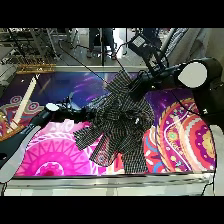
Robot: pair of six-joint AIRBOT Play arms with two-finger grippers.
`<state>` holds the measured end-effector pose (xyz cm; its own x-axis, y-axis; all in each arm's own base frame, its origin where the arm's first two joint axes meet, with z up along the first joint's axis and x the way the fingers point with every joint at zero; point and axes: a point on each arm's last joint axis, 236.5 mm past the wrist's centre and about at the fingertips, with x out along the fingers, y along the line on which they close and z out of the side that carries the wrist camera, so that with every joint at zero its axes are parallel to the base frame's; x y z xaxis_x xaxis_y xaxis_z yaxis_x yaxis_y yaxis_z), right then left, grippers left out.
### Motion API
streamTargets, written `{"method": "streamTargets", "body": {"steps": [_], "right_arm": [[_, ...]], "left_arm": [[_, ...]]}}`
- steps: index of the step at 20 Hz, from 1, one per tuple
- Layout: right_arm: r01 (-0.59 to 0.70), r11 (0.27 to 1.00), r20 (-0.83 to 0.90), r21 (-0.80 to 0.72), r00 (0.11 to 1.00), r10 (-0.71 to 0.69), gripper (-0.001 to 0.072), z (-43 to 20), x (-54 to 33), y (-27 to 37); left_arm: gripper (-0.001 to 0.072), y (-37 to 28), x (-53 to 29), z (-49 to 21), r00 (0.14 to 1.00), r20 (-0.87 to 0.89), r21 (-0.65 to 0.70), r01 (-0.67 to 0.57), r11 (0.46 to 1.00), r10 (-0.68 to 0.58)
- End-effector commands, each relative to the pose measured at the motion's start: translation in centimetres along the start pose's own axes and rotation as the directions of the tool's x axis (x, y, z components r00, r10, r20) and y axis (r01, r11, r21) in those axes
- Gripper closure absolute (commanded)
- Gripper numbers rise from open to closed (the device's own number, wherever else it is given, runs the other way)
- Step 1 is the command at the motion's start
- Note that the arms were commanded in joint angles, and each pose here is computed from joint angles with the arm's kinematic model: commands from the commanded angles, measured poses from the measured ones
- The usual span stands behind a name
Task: Fold the clothes and pants, and hang the long-sleeved shirts on hangers.
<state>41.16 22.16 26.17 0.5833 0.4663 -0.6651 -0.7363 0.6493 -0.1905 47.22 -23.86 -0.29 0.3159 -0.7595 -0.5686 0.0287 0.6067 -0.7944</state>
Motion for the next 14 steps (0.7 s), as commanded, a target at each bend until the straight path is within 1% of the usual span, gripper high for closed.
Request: {"method": "streamTargets", "body": {"steps": [1,4,6,9,12,14], "right_arm": [[-0.021,1.000,0.000,-0.005,1.000,0.021,0.0687,0.0,-0.4,0.6],[-0.020,1.000,0.002,-0.005,1.000,0.020,0.0687,0.1,-0.4,0.6],[-0.021,1.000,0.002,0.000,1.000,0.021,0.0687,0.1,-0.4,0.6],[-0.023,1.000,0.001,0.001,1.000,0.023,0.0687,0.0,-0.4,0.7],[-0.064,0.997,-0.059,-0.030,0.996,0.062,0.0687,-1.4,-0.4,1.6],[-0.105,0.992,-0.120,-0.072,0.988,0.096,0.0688,-2.8,-0.3,2.3]], "left_arm": [[0.0698,-1.8,-2.1,2.8,0.996,0.078,0.085,0.024,0.996,-0.030],[0.0700,-4.0,-9.3,8.9,0.966,0.256,0.168,-0.023,0.986,-0.021],[0.0700,-4.6,-14.4,12.1,0.930,0.368,0.192,-0.077,0.978,0.001],[0.0700,-5.6,-20.3,15.5,0.862,0.507,0.204,-0.109,0.973,-0.010],[0.0700,-5.5,-23.1,17.0,0.827,0.562,0.182,-0.110,0.977,-0.011],[0.0700,-6.0,-23.5,17.2,0.821,0.570,0.174,-0.079,0.982,-0.035]]}}
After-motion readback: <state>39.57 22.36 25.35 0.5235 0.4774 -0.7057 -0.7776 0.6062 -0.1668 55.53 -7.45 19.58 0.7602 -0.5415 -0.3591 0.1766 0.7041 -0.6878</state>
